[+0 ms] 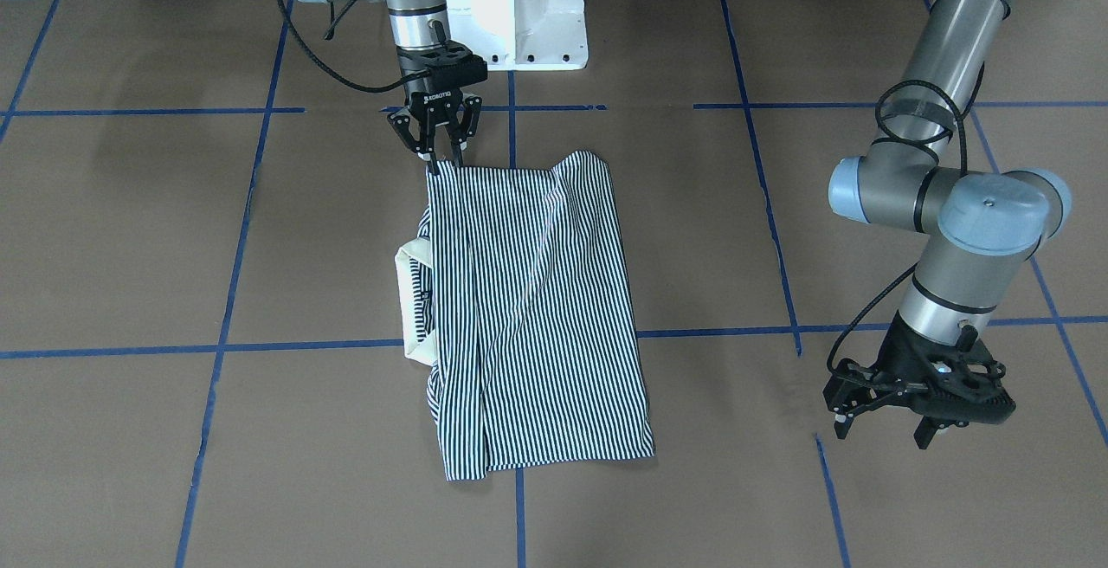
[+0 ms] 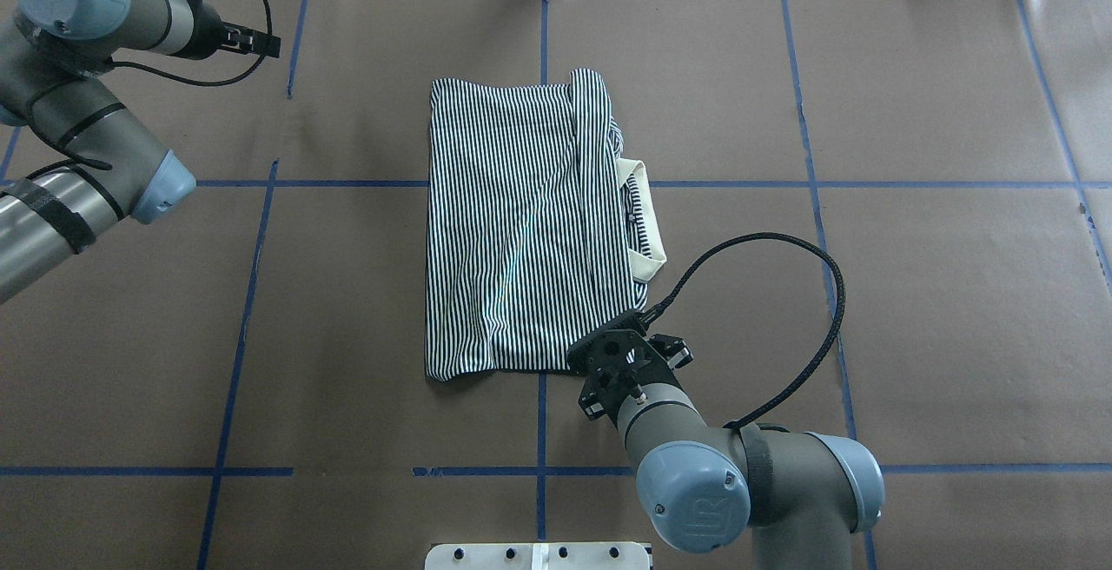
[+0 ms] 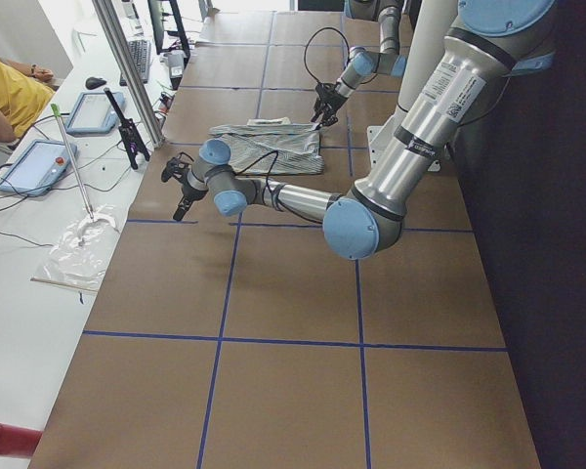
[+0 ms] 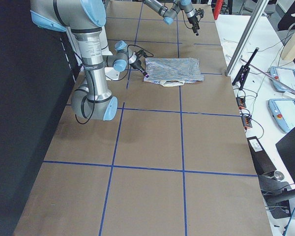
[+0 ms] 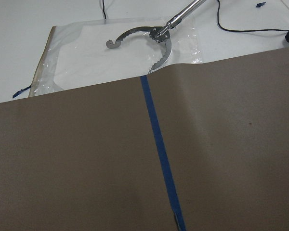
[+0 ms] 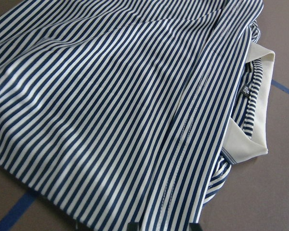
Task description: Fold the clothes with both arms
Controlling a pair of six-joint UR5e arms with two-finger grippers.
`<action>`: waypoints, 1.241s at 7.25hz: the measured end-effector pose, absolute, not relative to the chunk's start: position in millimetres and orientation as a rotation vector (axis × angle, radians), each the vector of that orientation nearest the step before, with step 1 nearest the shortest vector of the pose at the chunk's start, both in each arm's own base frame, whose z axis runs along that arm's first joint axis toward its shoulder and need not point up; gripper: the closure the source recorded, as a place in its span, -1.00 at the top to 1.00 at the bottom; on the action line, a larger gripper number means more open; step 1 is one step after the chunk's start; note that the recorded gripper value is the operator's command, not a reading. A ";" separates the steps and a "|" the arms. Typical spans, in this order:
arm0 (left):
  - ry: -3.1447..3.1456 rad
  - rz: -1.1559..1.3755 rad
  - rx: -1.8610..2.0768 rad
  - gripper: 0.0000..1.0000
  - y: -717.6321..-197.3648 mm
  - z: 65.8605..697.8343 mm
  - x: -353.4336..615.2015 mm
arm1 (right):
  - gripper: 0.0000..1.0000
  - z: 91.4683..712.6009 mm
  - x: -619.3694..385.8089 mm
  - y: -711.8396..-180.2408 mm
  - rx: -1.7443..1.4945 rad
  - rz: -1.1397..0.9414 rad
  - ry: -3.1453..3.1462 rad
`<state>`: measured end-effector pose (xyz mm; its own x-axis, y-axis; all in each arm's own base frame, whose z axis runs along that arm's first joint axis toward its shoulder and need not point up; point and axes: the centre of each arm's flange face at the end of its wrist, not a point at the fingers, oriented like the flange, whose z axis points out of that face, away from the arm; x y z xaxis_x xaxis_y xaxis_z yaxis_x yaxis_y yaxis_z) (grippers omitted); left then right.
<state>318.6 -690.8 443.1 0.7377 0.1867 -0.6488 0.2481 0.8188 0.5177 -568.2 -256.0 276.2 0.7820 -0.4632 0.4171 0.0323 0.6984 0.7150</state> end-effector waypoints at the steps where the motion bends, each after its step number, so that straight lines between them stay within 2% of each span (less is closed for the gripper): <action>1: 0.754 -0.036 0.625 1.00 -690.5 443.1 319.0 | -0.10 275.4 -567.7 -252.0 0.750 -0.307 -0.615; 4: 0.754 -0.035 0.625 1.00 -690.3 443.1 319.5 | -0.10 277.4 -574.8 -239.4 0.740 -0.333 -0.609; 8: 0.754 -0.035 0.625 1.00 -690.3 443.1 319.5 | -0.14 285.4 -576.6 -247.7 0.759 -0.344 -0.568; 9: 0.754 -0.036 0.625 1.00 -690.3 443.1 319.5 | -0.46 286.3 -577.5 -248.9 0.763 -0.351 -0.561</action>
<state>319.5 -690.3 443.1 0.7373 0.1872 -0.6491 0.2475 0.8192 0.5173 -577.5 -248.9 286.3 0.7992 -0.4906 0.3472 0.0982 0.6765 0.7299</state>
